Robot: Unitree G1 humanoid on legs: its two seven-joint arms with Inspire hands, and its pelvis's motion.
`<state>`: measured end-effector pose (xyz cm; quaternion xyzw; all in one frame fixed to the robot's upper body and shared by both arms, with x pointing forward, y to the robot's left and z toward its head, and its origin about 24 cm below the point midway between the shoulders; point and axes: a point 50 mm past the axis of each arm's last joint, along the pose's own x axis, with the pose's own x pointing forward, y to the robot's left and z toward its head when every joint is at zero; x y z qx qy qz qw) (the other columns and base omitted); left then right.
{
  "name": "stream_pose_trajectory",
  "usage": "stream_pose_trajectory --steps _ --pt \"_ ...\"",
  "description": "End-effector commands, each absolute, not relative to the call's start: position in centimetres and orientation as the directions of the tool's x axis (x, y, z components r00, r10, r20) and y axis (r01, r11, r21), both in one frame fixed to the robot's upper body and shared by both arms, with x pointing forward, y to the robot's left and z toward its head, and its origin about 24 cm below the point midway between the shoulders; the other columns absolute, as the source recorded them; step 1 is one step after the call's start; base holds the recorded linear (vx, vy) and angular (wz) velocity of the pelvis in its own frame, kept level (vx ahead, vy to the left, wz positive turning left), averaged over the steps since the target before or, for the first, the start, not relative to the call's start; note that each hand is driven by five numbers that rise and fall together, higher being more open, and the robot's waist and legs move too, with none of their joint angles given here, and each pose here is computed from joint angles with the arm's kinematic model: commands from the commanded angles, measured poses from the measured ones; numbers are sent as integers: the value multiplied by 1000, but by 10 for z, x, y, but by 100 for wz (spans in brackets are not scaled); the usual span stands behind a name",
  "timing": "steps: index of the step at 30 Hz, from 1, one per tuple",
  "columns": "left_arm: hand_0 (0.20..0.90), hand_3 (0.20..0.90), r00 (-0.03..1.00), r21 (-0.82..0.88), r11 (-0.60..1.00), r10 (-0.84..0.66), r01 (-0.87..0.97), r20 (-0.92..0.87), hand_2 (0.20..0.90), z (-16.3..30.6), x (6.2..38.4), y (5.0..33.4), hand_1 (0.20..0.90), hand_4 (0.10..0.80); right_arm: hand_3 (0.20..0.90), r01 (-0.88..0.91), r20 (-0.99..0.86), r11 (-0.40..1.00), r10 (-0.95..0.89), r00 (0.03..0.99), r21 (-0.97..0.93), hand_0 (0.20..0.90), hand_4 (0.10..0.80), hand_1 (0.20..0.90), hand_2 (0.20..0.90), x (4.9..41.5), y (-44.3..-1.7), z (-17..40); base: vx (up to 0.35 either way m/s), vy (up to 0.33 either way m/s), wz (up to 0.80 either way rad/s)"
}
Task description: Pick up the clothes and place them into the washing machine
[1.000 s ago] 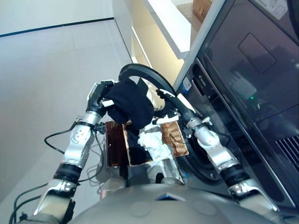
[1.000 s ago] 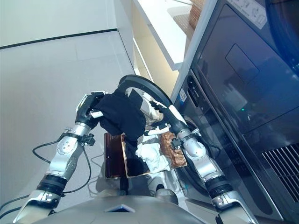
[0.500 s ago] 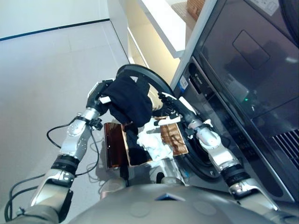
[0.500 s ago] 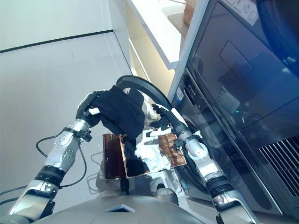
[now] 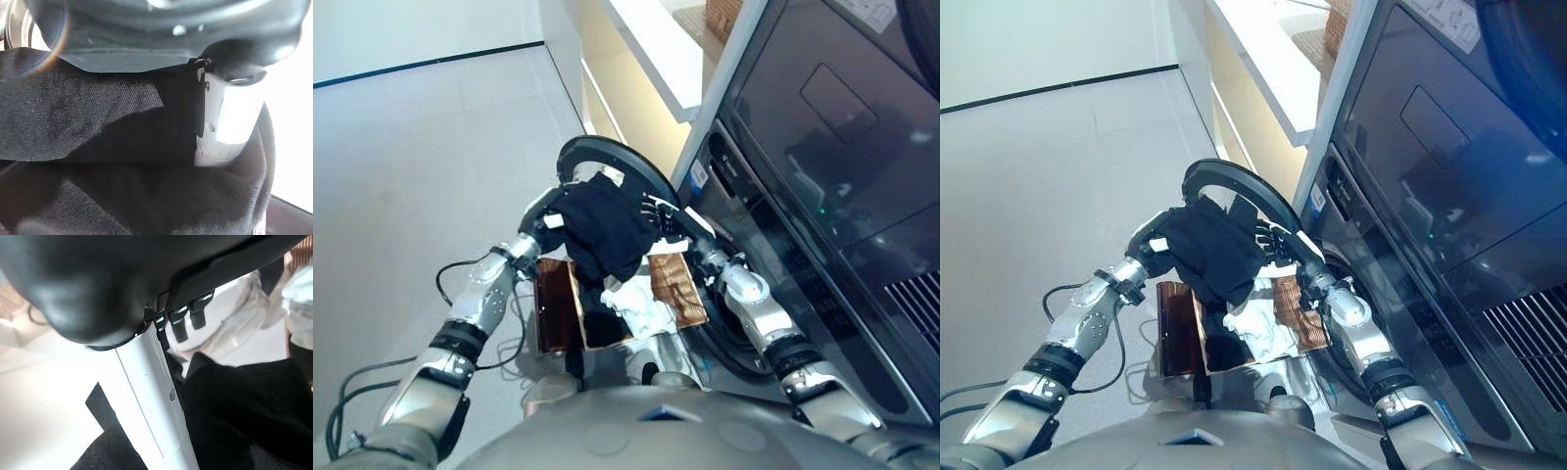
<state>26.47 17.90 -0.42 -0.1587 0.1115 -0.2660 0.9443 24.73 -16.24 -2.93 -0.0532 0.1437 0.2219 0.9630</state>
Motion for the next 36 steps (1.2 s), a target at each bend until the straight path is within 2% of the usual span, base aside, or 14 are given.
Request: stream_pose_trajectory --steps 1,13,36 --pt "200 200 811 -349 744 -577 570 94 200 40 303 164 200 300 900 -465 -120 885 462 879 6 900 800 900 900 277 -143 3 0 0 0" --pt "200 200 776 -348 710 -625 613 91 200 37 304 148 200 300 900 -525 -140 838 543 828 146 900 800 900 900 276 -124 -5 0 0 0" --pt "200 200 772 -307 721 -631 621 79 200 38 310 150 200 300 900 -658 -175 731 682 710 178 900 800 900 900 269 -105 -11 0 0 0"
